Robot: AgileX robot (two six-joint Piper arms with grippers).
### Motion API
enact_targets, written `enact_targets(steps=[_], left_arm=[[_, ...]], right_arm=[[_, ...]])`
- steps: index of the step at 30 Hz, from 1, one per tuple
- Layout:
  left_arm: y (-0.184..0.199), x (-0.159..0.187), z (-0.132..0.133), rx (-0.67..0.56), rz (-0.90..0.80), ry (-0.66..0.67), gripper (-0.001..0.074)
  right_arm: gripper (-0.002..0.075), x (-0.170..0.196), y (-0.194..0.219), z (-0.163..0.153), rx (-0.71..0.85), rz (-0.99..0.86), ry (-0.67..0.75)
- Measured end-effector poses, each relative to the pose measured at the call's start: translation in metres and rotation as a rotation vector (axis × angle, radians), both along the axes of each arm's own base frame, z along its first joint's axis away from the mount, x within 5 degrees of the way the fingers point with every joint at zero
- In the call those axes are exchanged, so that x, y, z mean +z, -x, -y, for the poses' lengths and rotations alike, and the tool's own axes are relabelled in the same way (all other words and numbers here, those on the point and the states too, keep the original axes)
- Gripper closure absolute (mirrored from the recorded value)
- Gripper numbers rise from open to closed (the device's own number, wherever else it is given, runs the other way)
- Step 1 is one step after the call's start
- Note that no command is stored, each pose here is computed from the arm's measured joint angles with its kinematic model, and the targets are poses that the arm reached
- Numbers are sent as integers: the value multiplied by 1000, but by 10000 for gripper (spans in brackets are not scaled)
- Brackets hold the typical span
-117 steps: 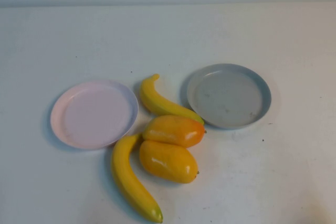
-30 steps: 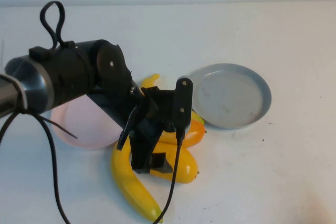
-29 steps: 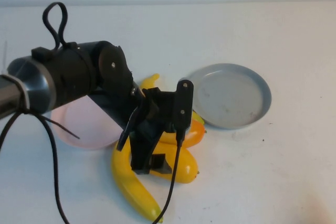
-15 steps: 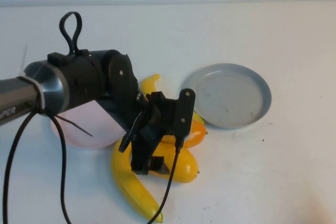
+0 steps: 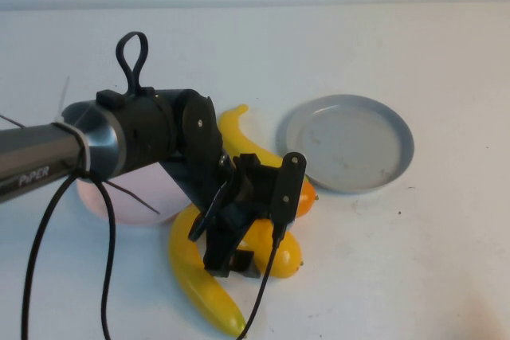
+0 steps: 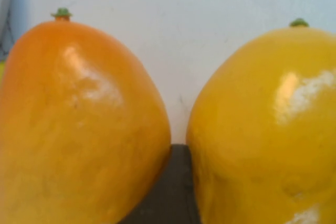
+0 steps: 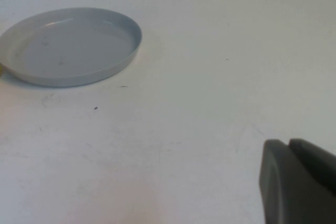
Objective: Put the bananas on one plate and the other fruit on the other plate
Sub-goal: Put one type of fruit in the left plate
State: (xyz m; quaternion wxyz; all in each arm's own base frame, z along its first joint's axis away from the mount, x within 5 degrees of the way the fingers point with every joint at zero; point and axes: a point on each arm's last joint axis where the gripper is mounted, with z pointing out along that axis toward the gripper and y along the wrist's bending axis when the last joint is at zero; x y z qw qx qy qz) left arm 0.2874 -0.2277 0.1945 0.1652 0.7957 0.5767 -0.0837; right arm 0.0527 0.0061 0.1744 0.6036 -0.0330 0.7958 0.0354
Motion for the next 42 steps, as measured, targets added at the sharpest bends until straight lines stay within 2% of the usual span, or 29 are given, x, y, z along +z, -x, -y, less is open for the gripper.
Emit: enact_targets(steps=[4,12,27,30,34,39,42], left_arm=[[2,0,1,-10,-3,-5,96],[2,-1,0,-25,2,-27,225],[6,7,1,-27,-9,-30,225],[4,28,2,92,8,20,225],[-13,61,-5,415,34,144,226],[-44,73,-43,785,19,191,226],[-56,72,-68,919,14,186,226]], right_arm=[[741,0,0,0,0,0,0],[741,0,0,0,0,0,0],[741,0,0,0,0,0,0],[741,0,0,0,0,0,0],[741,0,0,0,0,0,0],[741,0,0,0,0,0,0],[741,0,0,0,0,0,0]])
